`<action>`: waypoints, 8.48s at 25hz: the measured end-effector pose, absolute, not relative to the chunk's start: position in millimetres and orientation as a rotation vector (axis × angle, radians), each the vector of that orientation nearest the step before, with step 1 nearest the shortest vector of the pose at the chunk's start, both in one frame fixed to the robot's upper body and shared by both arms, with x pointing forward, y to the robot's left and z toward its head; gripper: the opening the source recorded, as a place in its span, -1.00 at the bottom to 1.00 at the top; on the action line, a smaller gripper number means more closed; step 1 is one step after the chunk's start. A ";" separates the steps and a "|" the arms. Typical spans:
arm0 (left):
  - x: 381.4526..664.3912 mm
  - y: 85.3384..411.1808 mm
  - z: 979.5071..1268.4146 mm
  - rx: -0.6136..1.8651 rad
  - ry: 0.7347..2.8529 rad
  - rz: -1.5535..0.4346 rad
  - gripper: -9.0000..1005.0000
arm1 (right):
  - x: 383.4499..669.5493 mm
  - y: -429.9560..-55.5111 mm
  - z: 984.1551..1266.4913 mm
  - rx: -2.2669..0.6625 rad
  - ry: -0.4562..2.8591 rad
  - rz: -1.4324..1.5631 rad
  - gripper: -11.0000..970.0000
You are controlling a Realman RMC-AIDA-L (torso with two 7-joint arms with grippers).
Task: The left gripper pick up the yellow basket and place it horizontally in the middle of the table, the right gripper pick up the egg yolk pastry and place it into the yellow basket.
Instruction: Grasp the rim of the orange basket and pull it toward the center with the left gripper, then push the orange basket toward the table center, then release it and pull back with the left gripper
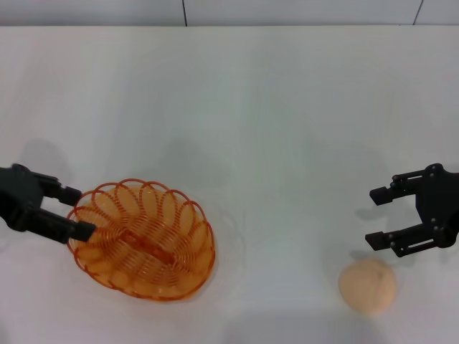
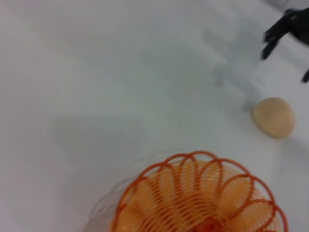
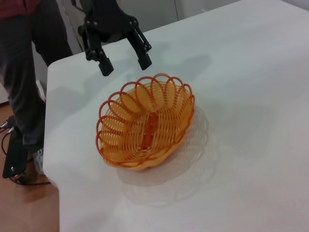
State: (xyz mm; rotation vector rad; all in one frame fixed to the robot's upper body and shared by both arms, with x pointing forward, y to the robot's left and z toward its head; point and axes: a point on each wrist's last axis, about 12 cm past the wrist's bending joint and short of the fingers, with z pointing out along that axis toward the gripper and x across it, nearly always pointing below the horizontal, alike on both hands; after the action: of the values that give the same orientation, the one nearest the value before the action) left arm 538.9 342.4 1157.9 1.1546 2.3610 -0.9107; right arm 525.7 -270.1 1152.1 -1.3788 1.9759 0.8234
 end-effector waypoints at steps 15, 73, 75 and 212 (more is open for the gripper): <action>565.1 342.7 1175.0 0.999 2.684 -0.628 0.74 | 530.6 -264.4 1157.4 -1.388 1.945 0.828 0.57; 586.8 283.6 1135.0 0.869 2.891 -0.565 -0.04 | 529.5 -263.1 1157.0 -1.386 1.931 0.837 0.57; 586.9 283.5 1134.7 0.865 2.893 -0.562 -0.06 | 529.3 -263.1 1156.9 -1.386 1.931 0.837 0.57; 612.3 202.6 1108.8 0.081 2.897 -0.974 -0.83 | 524.1 -261.4 1166.7 -1.438 1.885 0.863 0.57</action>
State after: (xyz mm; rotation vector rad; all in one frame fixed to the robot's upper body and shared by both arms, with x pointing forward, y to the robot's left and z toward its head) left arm 612.3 202.6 1108.8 0.0806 2.8972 -0.9745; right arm 524.1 -261.4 1166.7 -1.4381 1.8848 0.8634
